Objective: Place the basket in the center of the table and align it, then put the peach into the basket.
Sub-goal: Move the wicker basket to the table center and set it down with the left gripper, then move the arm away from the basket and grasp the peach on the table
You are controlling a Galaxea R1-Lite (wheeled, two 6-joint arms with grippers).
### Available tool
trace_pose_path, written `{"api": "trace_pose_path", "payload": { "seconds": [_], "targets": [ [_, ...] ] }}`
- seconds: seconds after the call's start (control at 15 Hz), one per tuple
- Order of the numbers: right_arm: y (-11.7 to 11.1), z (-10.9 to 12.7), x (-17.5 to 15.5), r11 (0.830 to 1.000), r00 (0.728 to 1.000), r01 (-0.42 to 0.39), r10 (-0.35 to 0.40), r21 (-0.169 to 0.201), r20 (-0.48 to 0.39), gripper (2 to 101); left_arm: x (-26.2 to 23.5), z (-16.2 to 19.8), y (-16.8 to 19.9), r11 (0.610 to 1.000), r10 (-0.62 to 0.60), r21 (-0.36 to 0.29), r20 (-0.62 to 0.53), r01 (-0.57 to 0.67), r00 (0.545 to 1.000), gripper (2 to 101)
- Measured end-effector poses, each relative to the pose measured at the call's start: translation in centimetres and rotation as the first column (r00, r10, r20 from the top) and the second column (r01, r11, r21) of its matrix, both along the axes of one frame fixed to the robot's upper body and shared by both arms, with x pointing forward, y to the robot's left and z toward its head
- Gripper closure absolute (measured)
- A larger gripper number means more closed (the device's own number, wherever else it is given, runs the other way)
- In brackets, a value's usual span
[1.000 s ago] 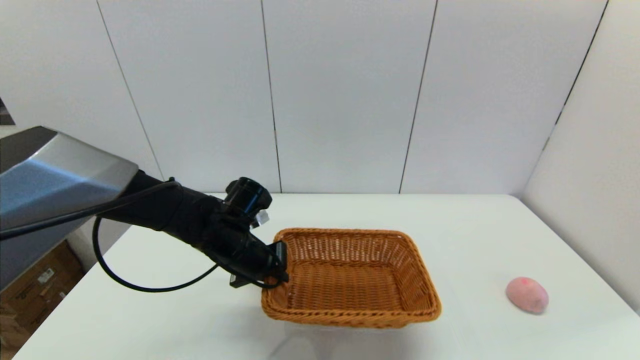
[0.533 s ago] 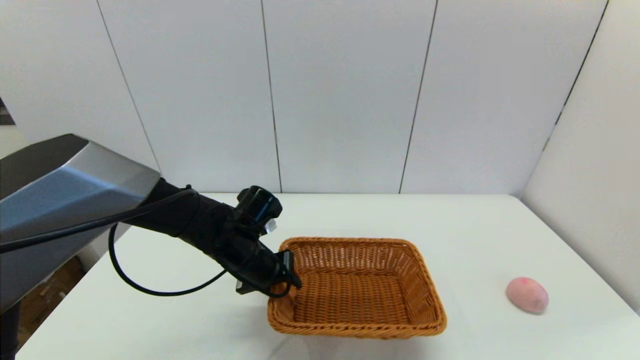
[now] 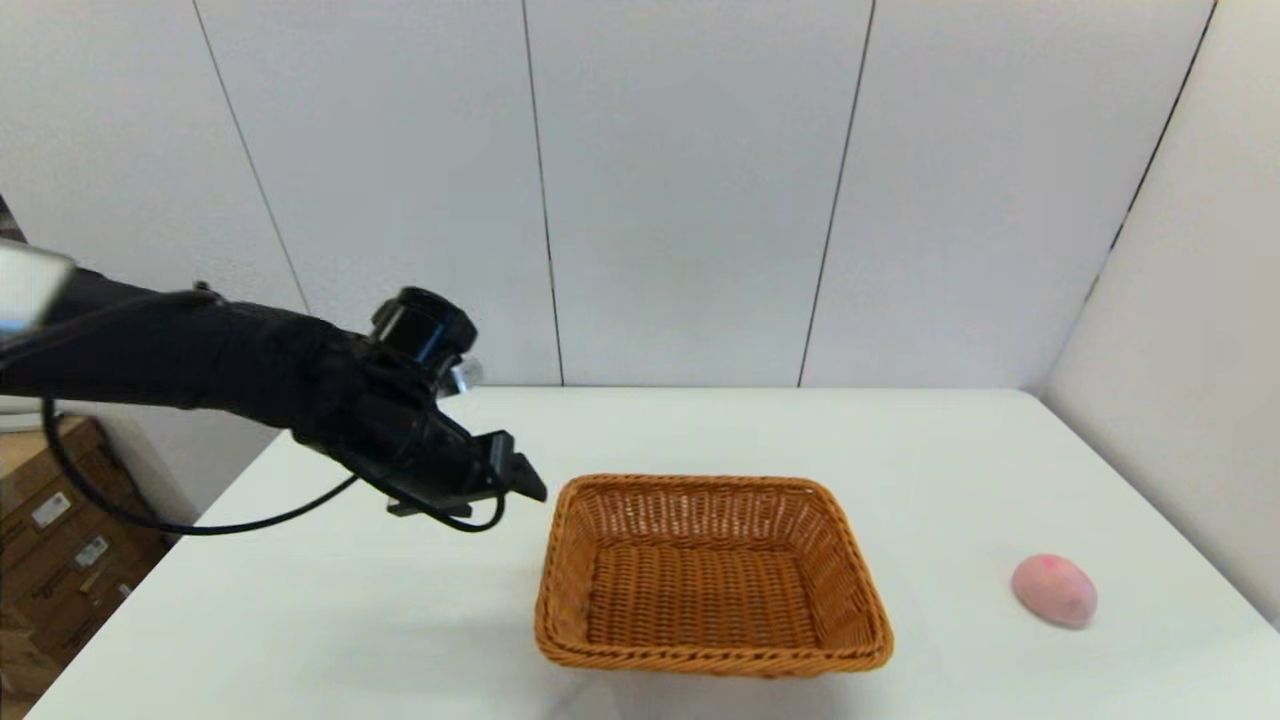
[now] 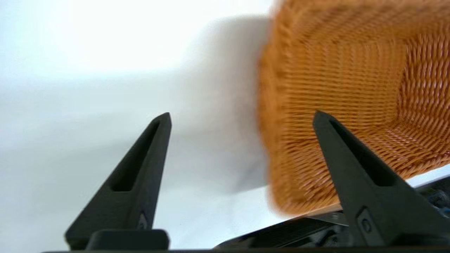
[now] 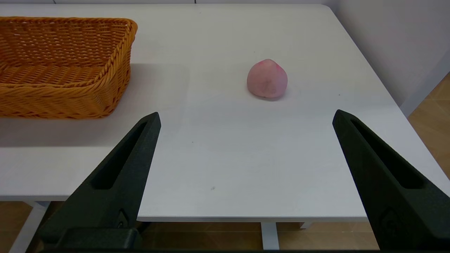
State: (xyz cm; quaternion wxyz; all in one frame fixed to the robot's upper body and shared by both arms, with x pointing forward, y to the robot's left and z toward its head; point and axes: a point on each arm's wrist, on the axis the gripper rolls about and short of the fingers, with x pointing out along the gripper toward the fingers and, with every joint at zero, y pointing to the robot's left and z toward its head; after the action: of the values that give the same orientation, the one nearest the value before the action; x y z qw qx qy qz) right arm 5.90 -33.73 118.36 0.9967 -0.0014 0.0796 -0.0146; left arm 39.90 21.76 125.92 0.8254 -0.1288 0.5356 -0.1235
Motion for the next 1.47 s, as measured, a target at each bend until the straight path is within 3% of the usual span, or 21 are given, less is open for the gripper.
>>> {"api": "trace_pose_path", "payload": {
  "seconds": [0.27,0.53,0.8,1.07,1.33,1.47],
  "targets": [
    [0.0,0.0,0.0,1.000,1.000,-0.001,0.001,-0.001,0.000,5.2,-5.2,5.7,5.8,0.991,0.069,0.105,0.102,-0.080,0.992,14.7],
    [0.0,0.0,0.0,1.000,1.000,-0.001,0.001,-0.001,0.000,5.2,-14.7,8.6,8.9,0.983,0.123,0.102,0.246,-0.152,0.962,11.1],
    [0.0,0.0,0.0,1.000,1.000,0.000,0.000,0.000,-0.001,5.2,-24.5,6.3,10.7,0.963,0.178,0.126,0.371,-0.239,0.911,8.8],
    [0.0,0.0,0.0,1.000,1.000,0.000,0.000,0.000,0.000,5.2,-31.3,2.1,12.0,0.915,0.250,0.177,0.459,-0.363,0.853,7.4],
    [0.0,0.0,0.0,1.000,1.000,0.000,0.000,0.000,0.000,5.2,-34.3,-1.3,11.8,0.855,0.281,0.241,0.529,-0.459,0.801,6.6],
    [0.0,0.0,0.0,1.000,1.000,0.000,0.000,0.000,0.000,5.2,-34.1,-2.1,11.7,0.848,0.267,0.228,0.596,-0.478,0.757,6.3]
  ]
}}
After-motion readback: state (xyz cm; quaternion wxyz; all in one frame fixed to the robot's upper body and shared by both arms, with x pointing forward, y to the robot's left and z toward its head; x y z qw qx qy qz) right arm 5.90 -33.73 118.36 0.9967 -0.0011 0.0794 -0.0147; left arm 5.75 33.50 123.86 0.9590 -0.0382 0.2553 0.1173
